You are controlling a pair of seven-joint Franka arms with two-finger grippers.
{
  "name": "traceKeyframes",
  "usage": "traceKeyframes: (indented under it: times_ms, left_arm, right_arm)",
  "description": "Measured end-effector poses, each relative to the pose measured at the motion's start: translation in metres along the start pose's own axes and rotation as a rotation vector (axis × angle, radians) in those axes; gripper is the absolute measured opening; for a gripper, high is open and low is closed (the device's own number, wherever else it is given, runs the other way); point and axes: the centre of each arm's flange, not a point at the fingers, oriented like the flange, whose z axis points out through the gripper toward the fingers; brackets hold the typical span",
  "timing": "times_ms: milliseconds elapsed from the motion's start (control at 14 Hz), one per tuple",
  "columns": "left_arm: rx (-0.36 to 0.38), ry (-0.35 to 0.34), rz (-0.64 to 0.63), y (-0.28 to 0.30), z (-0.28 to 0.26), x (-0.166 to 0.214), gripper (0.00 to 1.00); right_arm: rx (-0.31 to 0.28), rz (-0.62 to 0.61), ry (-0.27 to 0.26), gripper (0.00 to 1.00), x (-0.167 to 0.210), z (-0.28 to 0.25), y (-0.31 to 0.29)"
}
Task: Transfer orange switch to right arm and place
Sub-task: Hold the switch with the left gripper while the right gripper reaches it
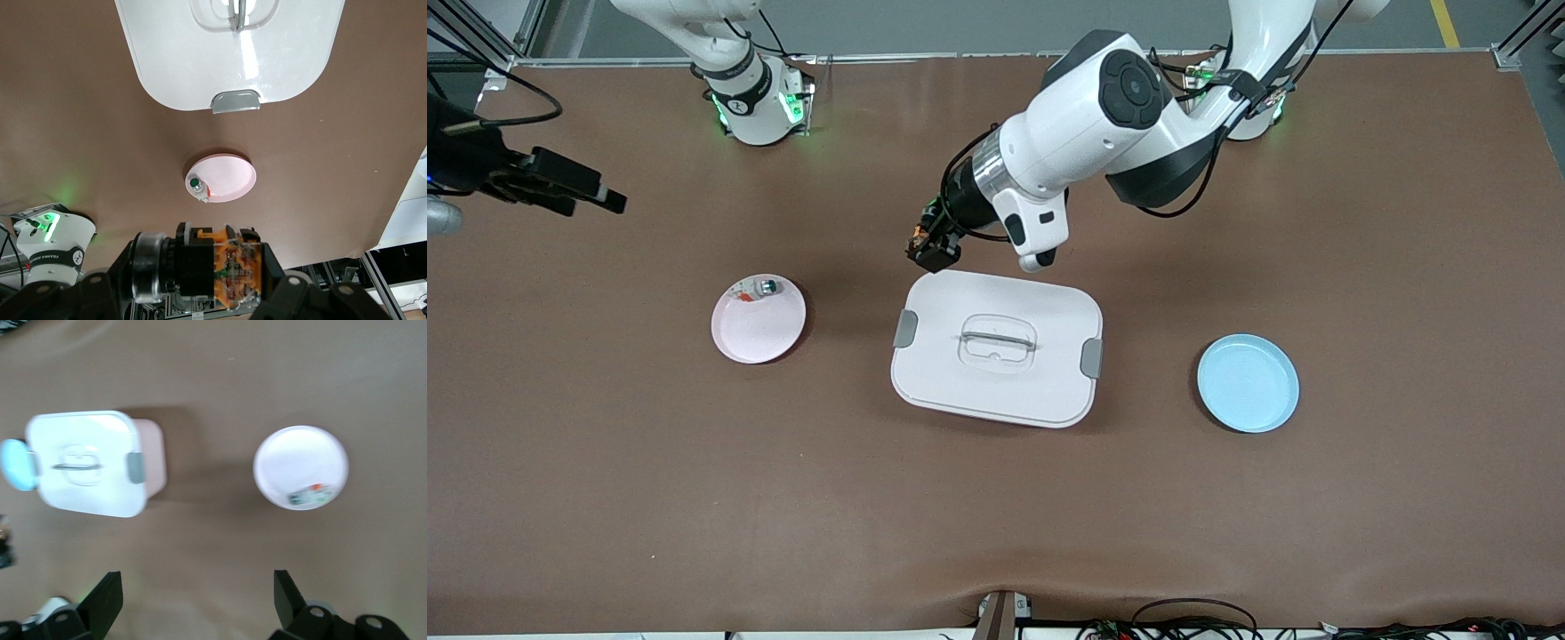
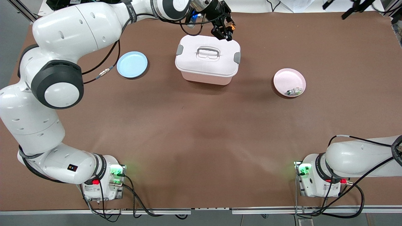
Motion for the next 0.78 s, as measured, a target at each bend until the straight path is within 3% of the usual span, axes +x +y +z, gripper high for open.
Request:
traceKeyframes:
  times_ms: [214, 427, 783]
  left_arm:
    - [-0.009, -0.011, -0.036, 0.001, 0.006, -0.001, 0.73]
    - [-0.01, -0.01, -0.052, 0.004, 0.009, 0.003, 0.73]
    - [-0.019, -0.005, -0.066, 0.01, 0.007, 0.01, 0.73]
  right_arm:
    - [0.159, 0.044, 0.015, 1.0, -0.012, 0.032, -0.012]
    - [0.292, 0.064, -0.038, 1.0, -0.039, 0.077, -0.031]
    - [0.343, -0.028, 0.059, 1.0, -0.064, 0.124, -0.112]
